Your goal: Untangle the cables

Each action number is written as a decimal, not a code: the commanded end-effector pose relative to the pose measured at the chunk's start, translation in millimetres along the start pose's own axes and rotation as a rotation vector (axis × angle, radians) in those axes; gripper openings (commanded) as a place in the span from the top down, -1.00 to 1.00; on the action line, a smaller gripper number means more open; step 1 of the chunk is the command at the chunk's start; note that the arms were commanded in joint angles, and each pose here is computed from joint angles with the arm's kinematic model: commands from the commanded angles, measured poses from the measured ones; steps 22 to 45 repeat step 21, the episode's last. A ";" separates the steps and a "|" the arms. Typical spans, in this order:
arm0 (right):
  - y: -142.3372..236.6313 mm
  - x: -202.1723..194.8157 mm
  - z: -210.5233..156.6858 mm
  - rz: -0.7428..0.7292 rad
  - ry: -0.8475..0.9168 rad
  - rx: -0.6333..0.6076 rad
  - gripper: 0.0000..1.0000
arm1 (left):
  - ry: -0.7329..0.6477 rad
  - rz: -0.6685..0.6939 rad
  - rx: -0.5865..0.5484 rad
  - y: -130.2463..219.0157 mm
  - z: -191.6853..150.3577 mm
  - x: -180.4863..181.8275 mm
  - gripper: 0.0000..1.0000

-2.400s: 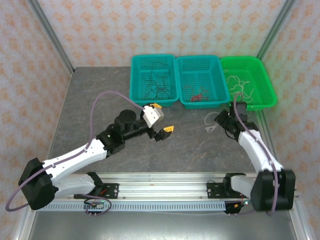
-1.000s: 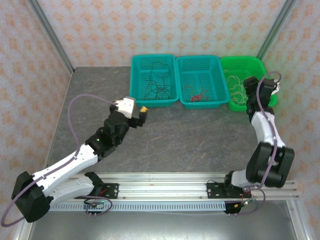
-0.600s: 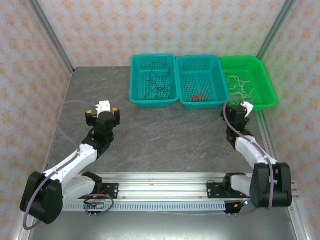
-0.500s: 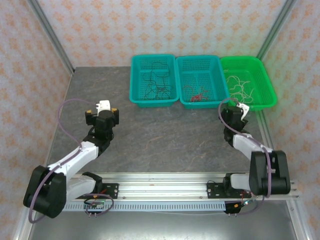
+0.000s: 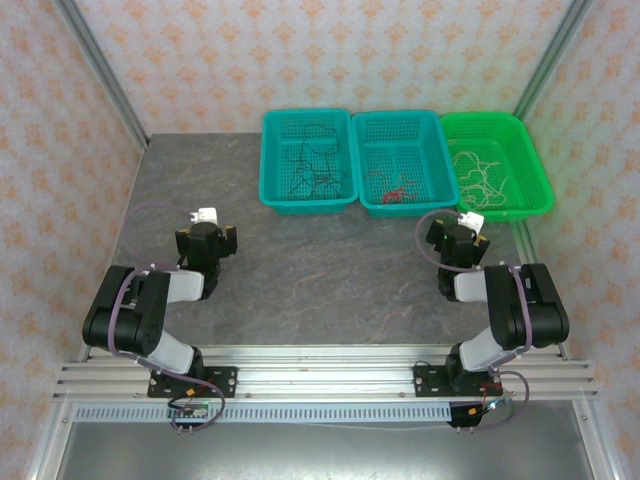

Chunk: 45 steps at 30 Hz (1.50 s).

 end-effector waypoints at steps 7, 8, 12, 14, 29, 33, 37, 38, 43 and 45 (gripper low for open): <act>1.1 1.9 14.6 0.004 -0.013 -0.067 -0.98 | 0.068 -0.062 -0.099 2.2 22.7 -6.4 -1.00; 0.8 1.9 14.8 0.002 -0.010 -0.058 -0.98 | 0.067 -0.061 -0.094 2.2 22.3 -6.4 -1.00; 0.8 2.8 15.0 0.010 -0.008 -0.060 -0.98 | 0.067 -0.061 -0.096 2.3 22.7 -6.3 -1.00; -0.7 5.7 15.2 0.029 0.003 -0.053 -0.98 | 0.067 -0.061 -0.096 2.2 22.6 -6.4 -1.00; 4.5 3.6 14.1 0.031 -0.008 -0.082 -0.98 | 0.068 -0.060 -0.096 2.1 22.6 -6.2 -1.00; 4.5 3.6 14.1 0.031 -0.008 -0.082 -0.98 | 0.068 -0.060 -0.096 2.1 22.6 -6.2 -1.00; 4.5 3.6 14.1 0.031 -0.008 -0.082 -0.98 | 0.068 -0.060 -0.096 2.1 22.6 -6.2 -1.00; 4.5 3.6 14.1 0.031 -0.008 -0.082 -0.98 | 0.068 -0.060 -0.096 2.1 22.6 -6.2 -1.00; 4.5 3.6 14.1 0.031 -0.008 -0.082 -0.98 | 0.068 -0.060 -0.096 2.1 22.6 -6.2 -1.00; 4.5 3.6 14.1 0.031 -0.008 -0.082 -0.98 | 0.068 -0.060 -0.096 2.1 22.6 -6.2 -1.00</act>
Point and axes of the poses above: each hand's point on the last joint's axis, 136 mm out from that joint toward the fingers, its own y axis back along the fingers, its own x axis along the line the jaws close on, z = x × y, the point moved 6 cm from there along y, back along the fingers, and after that the axes turned 9 degrees about y, right-handed, at the moved point
